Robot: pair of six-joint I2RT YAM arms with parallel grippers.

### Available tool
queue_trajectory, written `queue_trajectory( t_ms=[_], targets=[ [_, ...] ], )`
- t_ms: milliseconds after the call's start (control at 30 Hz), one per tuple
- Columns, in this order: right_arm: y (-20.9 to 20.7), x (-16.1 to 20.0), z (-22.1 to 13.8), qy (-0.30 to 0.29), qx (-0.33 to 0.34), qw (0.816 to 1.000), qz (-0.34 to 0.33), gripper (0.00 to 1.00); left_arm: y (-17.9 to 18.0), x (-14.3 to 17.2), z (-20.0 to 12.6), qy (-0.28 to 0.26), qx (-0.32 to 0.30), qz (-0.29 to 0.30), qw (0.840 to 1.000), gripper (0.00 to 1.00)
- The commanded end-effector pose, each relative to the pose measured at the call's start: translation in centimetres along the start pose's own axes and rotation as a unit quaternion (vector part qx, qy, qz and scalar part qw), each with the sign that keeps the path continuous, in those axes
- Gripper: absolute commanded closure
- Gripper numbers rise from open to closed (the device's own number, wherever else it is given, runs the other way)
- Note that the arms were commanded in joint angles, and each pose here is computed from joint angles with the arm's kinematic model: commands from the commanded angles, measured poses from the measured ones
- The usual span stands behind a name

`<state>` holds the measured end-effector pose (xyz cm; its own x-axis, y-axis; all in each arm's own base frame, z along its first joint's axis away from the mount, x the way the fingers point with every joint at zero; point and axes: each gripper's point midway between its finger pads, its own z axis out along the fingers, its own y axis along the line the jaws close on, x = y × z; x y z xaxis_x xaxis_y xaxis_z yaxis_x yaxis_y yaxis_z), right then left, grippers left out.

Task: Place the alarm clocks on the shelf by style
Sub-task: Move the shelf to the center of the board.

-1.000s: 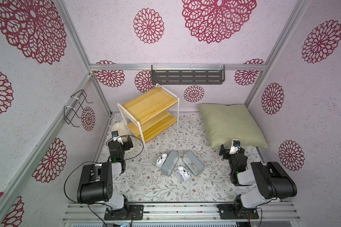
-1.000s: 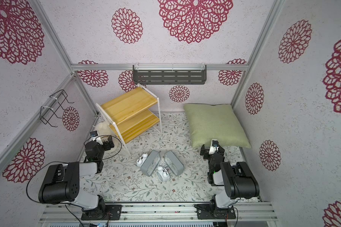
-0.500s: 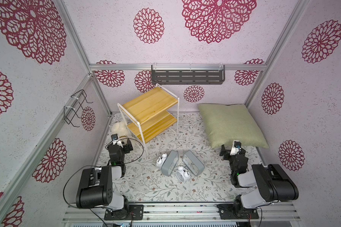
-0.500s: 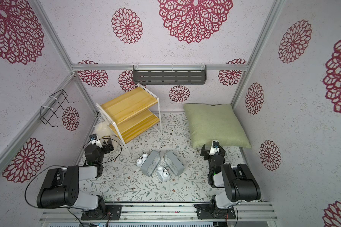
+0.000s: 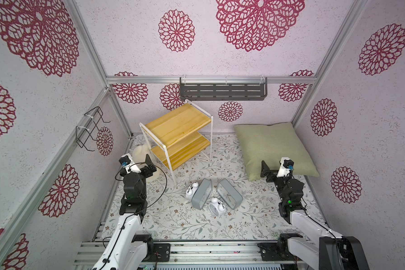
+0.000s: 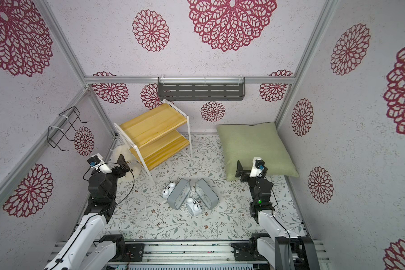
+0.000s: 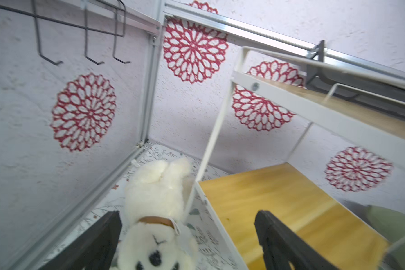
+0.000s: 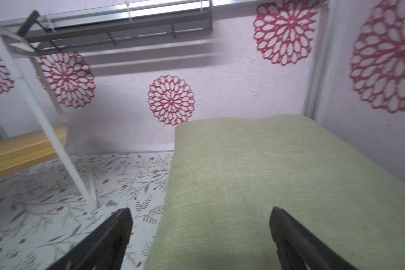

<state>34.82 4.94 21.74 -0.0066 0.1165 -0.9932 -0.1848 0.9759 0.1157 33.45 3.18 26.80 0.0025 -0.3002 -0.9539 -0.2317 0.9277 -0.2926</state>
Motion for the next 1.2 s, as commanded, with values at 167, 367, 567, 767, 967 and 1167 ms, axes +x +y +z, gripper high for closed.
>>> queue_trajectory(
  t_ms=[167, 367, 567, 767, 967, 1167],
  targets=[
    [11.0, -0.6, 3.5, 0.038, -0.201, 0.979, -0.009, 0.01, -8.0, 4.2, -4.6, 0.175, 0.152, -0.013, 0.973, 0.07],
    [16.0, -1.2, 7.5, 0.044, -0.274, 0.961, -0.015, 0.08, -11.4, 6.1, -5.8, 0.228, 0.243, -0.009, 0.943, 0.20],
    [19.2, -1.2, 11.8, 0.057, -0.302, 0.951, -0.028, 0.17, -11.7, 6.4, -4.6, 0.230, 0.239, 0.010, 0.943, 0.34],
    [21.3, -1.4, 15.1, 0.055, -0.314, 0.947, -0.032, 0.25, -12.1, 5.7, -4.2, 0.214, 0.244, 0.015, 0.946, 0.46],
    [23.7, -2.4, 17.3, 0.038, -0.332, 0.942, -0.039, 0.34, -12.6, 5.4, -4.2, 0.209, 0.260, 0.020, 0.943, 0.55],
    [25.5, -2.6, 18.9, 0.038, -0.343, 0.937, -0.047, 0.35, -12.6, 5.1, -4.2, 0.201, 0.258, 0.026, 0.945, 0.56]
  ],
)
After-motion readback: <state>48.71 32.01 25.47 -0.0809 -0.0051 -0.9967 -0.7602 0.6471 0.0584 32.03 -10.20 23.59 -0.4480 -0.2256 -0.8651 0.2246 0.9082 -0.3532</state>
